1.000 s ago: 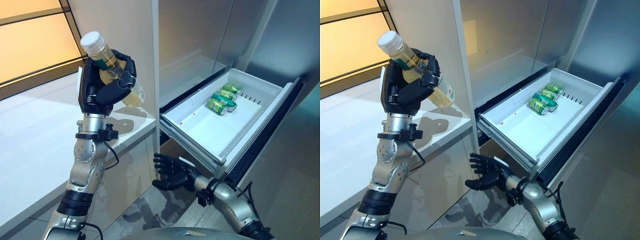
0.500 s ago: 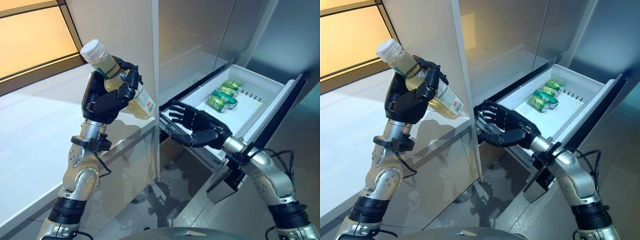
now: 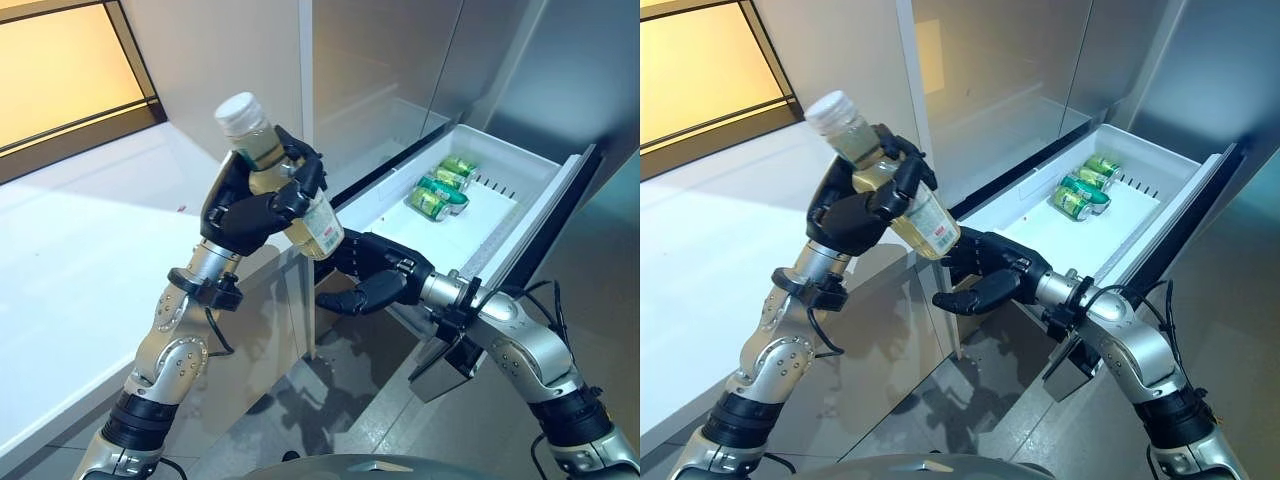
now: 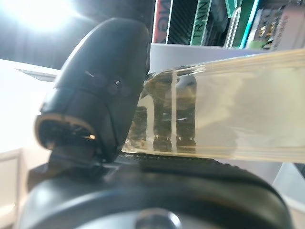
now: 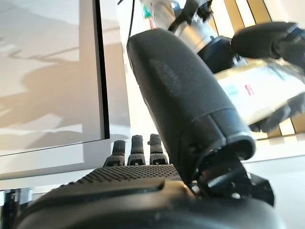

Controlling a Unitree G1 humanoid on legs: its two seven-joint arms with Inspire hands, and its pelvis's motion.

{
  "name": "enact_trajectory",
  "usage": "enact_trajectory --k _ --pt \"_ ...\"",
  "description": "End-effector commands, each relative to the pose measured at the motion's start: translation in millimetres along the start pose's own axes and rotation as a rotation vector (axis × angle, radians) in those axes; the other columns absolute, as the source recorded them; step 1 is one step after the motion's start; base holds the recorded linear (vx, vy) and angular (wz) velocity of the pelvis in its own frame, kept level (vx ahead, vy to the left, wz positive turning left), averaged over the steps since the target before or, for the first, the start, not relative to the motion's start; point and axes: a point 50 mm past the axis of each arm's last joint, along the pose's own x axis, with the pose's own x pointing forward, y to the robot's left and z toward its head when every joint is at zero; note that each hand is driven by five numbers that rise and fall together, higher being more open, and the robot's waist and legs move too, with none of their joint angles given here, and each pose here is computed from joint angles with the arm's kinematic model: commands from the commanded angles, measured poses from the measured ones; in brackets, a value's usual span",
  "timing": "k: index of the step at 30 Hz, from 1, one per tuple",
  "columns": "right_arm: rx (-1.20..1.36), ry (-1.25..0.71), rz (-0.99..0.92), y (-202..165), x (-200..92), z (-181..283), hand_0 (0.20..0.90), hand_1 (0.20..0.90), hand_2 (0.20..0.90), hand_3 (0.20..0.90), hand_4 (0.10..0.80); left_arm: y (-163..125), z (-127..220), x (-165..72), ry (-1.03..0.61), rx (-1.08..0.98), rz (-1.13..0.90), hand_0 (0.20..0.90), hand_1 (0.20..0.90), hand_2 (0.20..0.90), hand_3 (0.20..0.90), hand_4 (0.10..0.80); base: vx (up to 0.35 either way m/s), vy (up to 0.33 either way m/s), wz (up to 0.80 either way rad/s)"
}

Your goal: Put drinks into fridge and close the fridge

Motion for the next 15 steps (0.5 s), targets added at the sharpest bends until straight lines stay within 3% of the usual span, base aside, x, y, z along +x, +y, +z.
enact_trajectory --k 1,15 --pt "-0.138 -0.205 0.066 7.5 11.2 51.9 0.9 0.9 0.9 0.9 0.8 -30.6 46.7 40.5 -0.258 0.109 -0.222 0.3 0.3 0.3 0.2 0.1 0.0 0.0 0.0" --pt "-0.093 -0.212 0.062 8.1 19.7 64.1 0.9 0.9 0.9 0.9 0.8 -33.6 17.5 40.0 -0.049 0.137 -0.263 0.3 0.3 0.3 0.2 0.1 0.0 0.0 0.0"
